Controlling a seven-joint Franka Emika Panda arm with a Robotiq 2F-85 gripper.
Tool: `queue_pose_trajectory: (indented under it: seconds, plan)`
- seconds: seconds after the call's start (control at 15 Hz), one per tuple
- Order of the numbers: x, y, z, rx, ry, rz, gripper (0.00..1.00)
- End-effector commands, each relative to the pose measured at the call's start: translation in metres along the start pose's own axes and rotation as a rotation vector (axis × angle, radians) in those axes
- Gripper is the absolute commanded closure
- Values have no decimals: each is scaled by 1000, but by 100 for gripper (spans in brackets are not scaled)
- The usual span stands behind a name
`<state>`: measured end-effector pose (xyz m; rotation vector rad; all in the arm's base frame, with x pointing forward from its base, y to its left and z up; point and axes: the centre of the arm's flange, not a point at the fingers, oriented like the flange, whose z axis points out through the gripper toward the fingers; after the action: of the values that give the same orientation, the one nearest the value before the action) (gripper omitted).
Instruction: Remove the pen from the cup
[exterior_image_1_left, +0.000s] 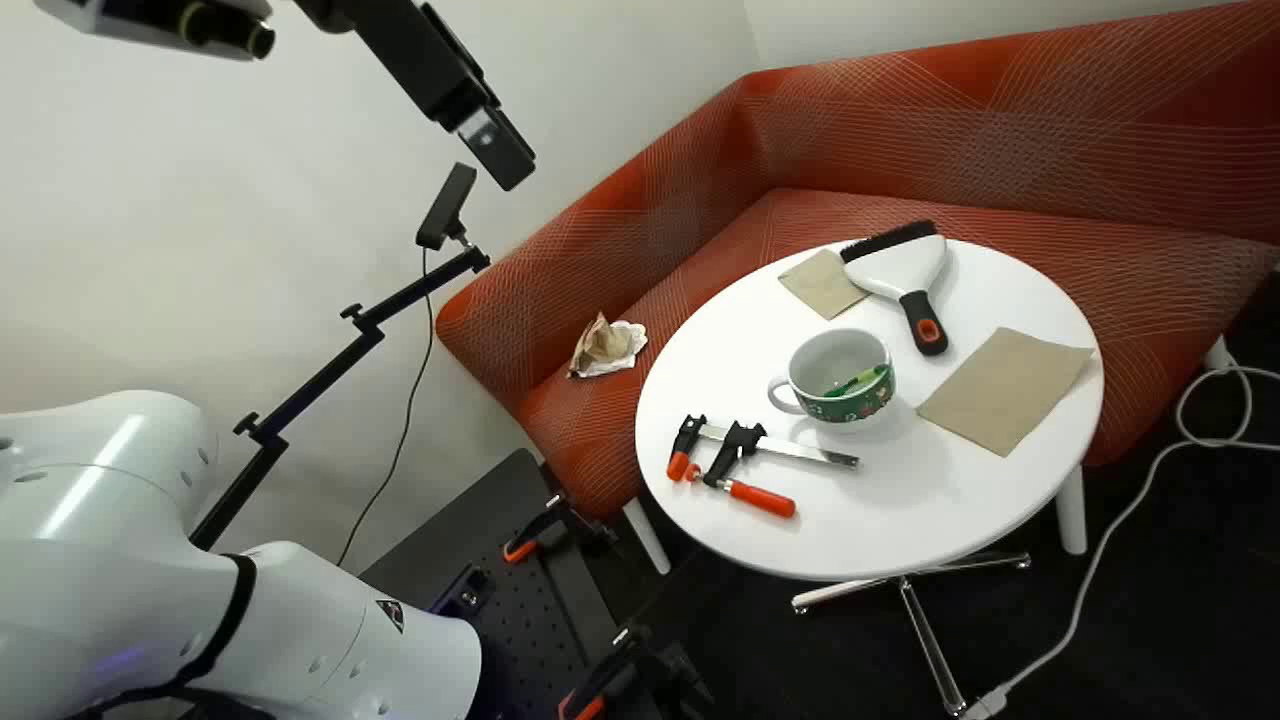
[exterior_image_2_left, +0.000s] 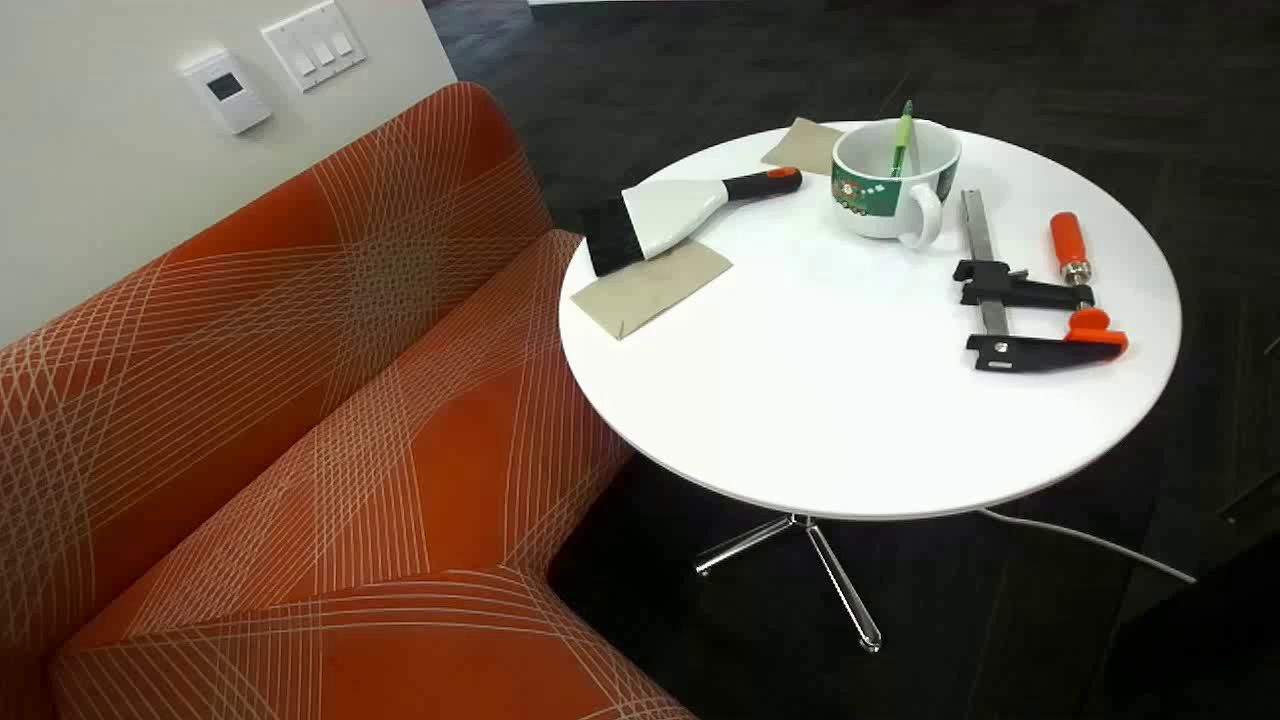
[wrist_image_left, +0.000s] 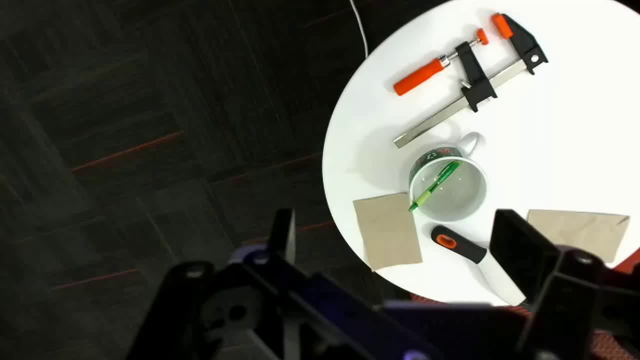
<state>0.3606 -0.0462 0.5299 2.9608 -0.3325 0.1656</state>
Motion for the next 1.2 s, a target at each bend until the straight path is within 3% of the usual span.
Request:
queue_pose_trajectory:
  seconds: [0.0, 0.53, 0.87, 1.13]
  plan:
    - [0, 0, 0, 0, 0, 0, 0]
    - [0, 0, 0, 0, 0, 0, 0]
    - [25, -37, 29, 37, -62, 34, 0]
    - [48, -73, 75, 37, -73, 199, 0]
